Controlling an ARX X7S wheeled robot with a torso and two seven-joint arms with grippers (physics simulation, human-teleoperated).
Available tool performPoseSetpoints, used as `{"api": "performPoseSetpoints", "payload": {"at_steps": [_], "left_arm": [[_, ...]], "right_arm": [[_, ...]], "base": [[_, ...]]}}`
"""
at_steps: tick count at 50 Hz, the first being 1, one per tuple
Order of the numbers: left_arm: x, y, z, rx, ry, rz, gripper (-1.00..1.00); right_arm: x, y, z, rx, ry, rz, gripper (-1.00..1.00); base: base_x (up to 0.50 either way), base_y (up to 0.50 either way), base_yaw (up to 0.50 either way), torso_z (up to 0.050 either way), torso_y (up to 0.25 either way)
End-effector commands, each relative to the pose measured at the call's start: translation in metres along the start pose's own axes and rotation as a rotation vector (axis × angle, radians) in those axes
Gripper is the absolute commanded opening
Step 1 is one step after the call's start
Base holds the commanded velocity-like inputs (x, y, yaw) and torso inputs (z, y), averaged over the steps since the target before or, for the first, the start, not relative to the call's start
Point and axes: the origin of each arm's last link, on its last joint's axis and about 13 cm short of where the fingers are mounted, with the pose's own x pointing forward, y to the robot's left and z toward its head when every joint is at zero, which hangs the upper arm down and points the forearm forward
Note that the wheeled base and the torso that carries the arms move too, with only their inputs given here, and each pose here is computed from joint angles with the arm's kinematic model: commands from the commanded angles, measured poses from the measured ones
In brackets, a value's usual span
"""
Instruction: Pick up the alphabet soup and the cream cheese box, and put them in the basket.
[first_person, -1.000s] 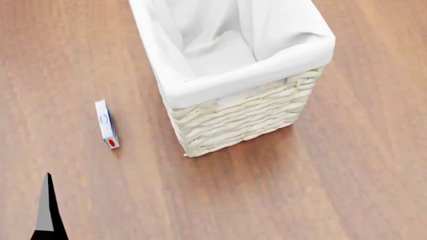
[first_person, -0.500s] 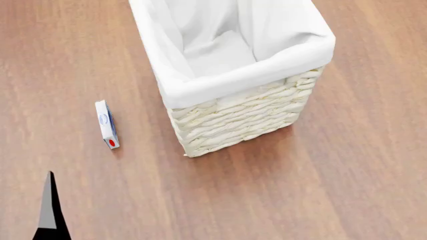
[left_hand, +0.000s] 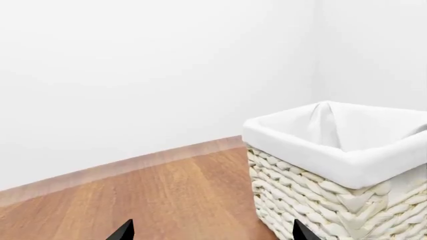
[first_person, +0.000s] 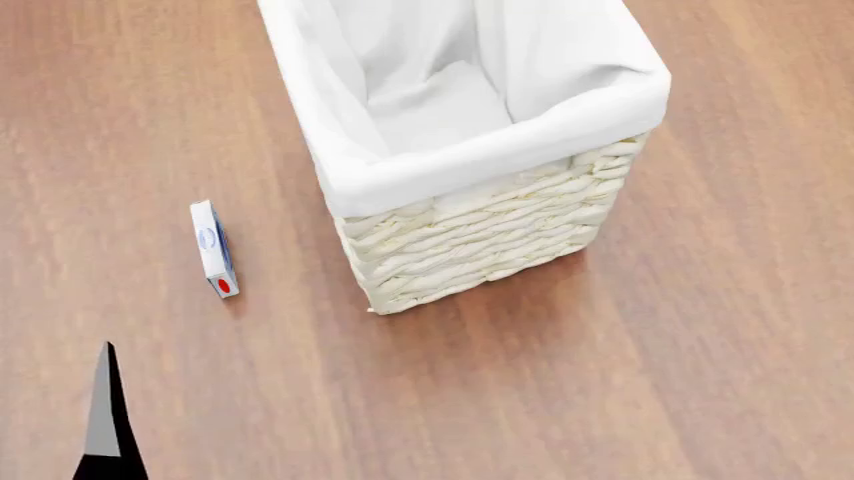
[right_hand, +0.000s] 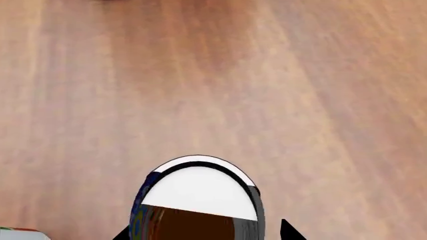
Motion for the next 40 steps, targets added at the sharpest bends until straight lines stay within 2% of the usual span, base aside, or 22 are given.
{"api": "performPoseSetpoints", "payload": {"at_steps": [1, 18, 24, 30, 32, 33, 35, 37, 40], "left_arm": [[0.000, -0.001, 0.001, 0.008, 0.001, -0.001, 1.00], [0.000, -0.001, 0.001, 0.005, 0.002, 0.001, 1.00], [0.000, -0.001, 0.000, 0.001, 0.000, 0.000, 1.00], [0.000, -0.001, -0.002, -0.002, 0.004, 0.003, 1.00], [0.000, -0.001, -0.004, -0.002, 0.007, 0.001, 1.00], [0.000, -0.001, -0.004, -0.002, 0.007, 0.001, 1.00], [0.001, -0.002, -0.003, -0.003, 0.005, -0.002, 1.00], [0.002, -0.003, -0.003, -0.007, 0.002, -0.007, 1.00], [0.002, -0.004, -0.003, -0.008, 0.004, -0.014, 1.00]], "right_arm": [[0.004, 0.000, -0.004, -0.006, 0.002, -0.011, -1.00], [0.002, 0.001, -0.007, -0.015, 0.001, -0.001, -1.00], [-0.002, -0.003, -0.001, -0.016, -0.048, -0.023, -1.00], [-0.013, -0.010, 0.033, -0.027, -0.218, -0.075, -1.00], [-0.014, -0.017, 0.054, -0.051, -0.361, -0.116, -1.00], [-0.014, -0.017, 0.054, -0.051, -0.361, -0.116, -1.00], [-0.019, -0.021, 0.080, -0.064, -0.499, -0.145, -1.00], [-0.030, -0.022, 0.110, -0.068, -0.642, -0.152, -1.00], [-0.039, -0.022, 0.130, -0.074, -0.788, -0.140, -1.00]], "base": [[0.00, 0.00, 0.00, 0.000, 0.000], [0.00, 0.00, 0.00, 0.000, 0.000], [0.00, 0.00, 0.00, 0.000, 0.000], [0.00, 0.00, 0.00, 0.000, 0.000], [0.00, 0.00, 0.00, 0.000, 0.000], [0.00, 0.00, 0.00, 0.000, 0.000], [0.00, 0.00, 0.00, 0.000, 0.000], [0.00, 0.00, 0.00, 0.000, 0.000], [0.00, 0.00, 0.00, 0.000, 0.000]]}}
